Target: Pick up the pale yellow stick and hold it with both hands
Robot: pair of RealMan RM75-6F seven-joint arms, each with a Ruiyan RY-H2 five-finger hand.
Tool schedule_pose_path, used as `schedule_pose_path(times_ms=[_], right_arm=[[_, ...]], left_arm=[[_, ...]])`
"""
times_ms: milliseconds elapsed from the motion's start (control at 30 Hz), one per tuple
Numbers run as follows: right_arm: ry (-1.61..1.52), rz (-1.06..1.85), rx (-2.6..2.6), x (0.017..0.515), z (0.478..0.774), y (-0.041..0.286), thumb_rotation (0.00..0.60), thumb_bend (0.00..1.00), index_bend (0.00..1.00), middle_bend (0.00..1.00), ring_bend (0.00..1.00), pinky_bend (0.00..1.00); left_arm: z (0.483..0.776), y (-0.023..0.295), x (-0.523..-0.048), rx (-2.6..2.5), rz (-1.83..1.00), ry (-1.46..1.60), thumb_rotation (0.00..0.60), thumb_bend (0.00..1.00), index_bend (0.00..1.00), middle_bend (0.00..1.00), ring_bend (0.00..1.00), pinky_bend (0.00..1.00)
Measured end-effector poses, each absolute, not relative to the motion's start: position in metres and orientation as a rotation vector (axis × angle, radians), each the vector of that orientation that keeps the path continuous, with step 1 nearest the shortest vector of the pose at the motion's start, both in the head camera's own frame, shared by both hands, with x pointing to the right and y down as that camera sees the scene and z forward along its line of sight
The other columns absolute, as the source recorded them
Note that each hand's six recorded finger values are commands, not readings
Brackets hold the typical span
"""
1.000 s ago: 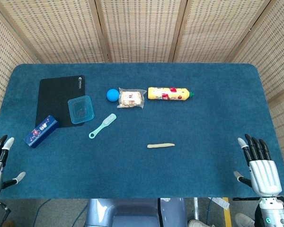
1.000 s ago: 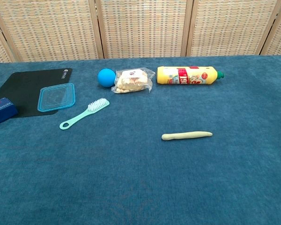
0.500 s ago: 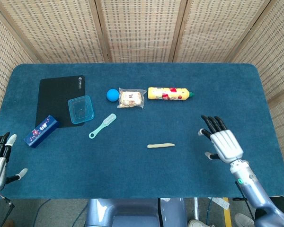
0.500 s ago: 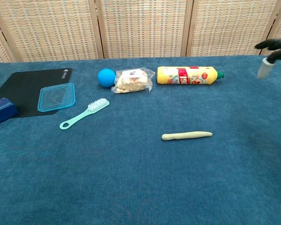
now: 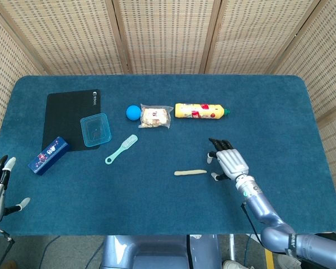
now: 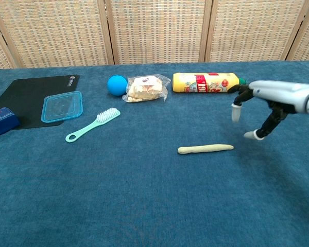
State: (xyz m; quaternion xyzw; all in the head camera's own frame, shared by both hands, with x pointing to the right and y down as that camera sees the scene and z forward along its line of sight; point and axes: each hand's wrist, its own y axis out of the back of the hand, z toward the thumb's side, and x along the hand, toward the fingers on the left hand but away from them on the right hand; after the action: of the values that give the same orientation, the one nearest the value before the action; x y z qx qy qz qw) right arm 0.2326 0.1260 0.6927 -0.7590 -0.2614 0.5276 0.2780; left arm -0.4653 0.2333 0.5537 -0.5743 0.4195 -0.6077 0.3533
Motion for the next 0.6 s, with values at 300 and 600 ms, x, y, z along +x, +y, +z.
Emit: schedule_pose_path(times_ms=[300, 600], right_arm=[[-0.644, 1.450, -2.028, 0.208, 0.724, 0.137, 0.600, 0.45, 0.48, 0.00, 0.00, 0.00], [-0.630, 1.473, -2.021, 0.199, 0.735, 0.139, 0.600, 0.46, 0.50, 0.00, 0.00, 0.00]], left_arm=[[0.558, 0.234, -0.464, -1.482, -1.586, 1.068, 0.600, 0.00, 0.00, 0.00, 0.00, 0.00], [0.559, 0.235, -0.466, -1.476, -1.594, 1.072, 0.600, 0.00, 0.00, 0.00, 0.00, 0.00]])
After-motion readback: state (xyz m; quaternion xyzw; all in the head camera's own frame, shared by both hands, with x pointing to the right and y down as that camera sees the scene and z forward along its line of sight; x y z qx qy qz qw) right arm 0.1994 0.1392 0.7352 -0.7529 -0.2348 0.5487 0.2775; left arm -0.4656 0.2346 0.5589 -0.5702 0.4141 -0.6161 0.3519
